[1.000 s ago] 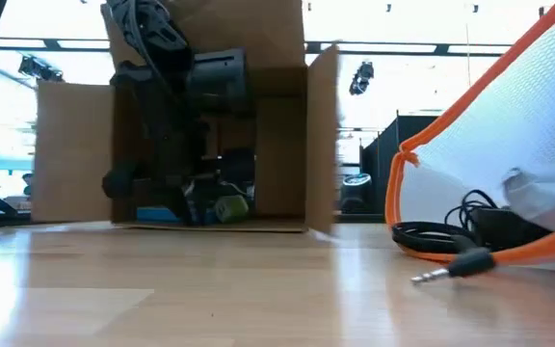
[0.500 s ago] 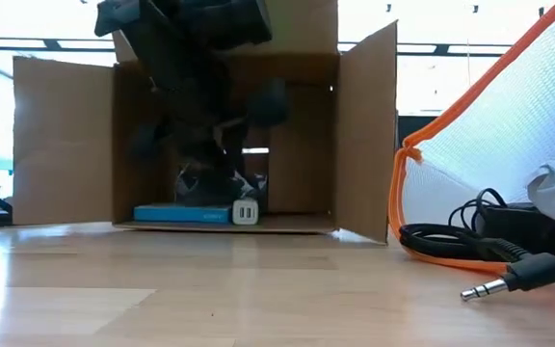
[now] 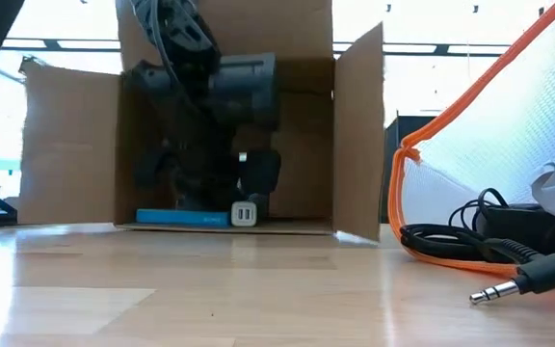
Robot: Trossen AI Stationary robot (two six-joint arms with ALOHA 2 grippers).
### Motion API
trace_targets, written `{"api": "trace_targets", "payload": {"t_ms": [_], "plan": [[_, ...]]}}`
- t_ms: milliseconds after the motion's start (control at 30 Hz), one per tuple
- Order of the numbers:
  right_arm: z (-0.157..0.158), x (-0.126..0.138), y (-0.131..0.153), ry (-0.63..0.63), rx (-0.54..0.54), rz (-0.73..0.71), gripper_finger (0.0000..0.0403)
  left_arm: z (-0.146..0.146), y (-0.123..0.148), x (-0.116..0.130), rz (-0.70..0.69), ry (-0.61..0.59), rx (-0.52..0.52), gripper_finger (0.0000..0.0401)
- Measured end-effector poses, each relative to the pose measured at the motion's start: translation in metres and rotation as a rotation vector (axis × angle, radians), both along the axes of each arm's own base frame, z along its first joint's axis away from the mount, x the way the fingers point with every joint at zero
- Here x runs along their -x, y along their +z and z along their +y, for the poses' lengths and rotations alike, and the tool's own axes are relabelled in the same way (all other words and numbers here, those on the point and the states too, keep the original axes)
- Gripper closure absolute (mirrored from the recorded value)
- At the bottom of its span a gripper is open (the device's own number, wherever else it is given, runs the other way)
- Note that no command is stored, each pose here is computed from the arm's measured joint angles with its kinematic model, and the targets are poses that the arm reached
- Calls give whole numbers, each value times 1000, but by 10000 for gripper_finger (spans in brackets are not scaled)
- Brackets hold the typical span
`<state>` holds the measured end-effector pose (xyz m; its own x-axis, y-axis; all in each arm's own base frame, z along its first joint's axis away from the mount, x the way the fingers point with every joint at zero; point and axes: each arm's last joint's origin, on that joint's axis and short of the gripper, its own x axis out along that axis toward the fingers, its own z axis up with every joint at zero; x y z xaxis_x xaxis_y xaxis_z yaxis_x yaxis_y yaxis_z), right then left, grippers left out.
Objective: Unpack boxes
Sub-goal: Put the black shipping bag into the transparent zip bag
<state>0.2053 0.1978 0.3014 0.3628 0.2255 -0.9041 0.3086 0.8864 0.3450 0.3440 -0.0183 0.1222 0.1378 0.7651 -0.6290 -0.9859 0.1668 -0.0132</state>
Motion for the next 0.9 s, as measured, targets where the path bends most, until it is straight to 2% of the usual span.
{"api": "trace_targets", "payload": {"t_ms": [133, 267, 333, 400, 867, 900], "plan": [[1, 1, 0, 5, -13, 12, 403, -8, 3, -3, 26, -49, 115, 373], [2, 2, 0, 12, -17, 18, 403, -46, 36, -13, 42, -263, 315, 381], [2, 2, 0, 16, -14, 17, 403, -62, 51, -14, 49, -332, 363, 382], [2, 2, 0, 18, -11, 13, 403, -66, 54, -14, 63, -346, 364, 382], [0, 1, 0, 20, 4, 3, 403, -46, 39, -5, 173, -334, 280, 382], [0, 1, 0, 18, 8, 0, 403, -44, 39, -6, 175, -350, 243, 382]]}}
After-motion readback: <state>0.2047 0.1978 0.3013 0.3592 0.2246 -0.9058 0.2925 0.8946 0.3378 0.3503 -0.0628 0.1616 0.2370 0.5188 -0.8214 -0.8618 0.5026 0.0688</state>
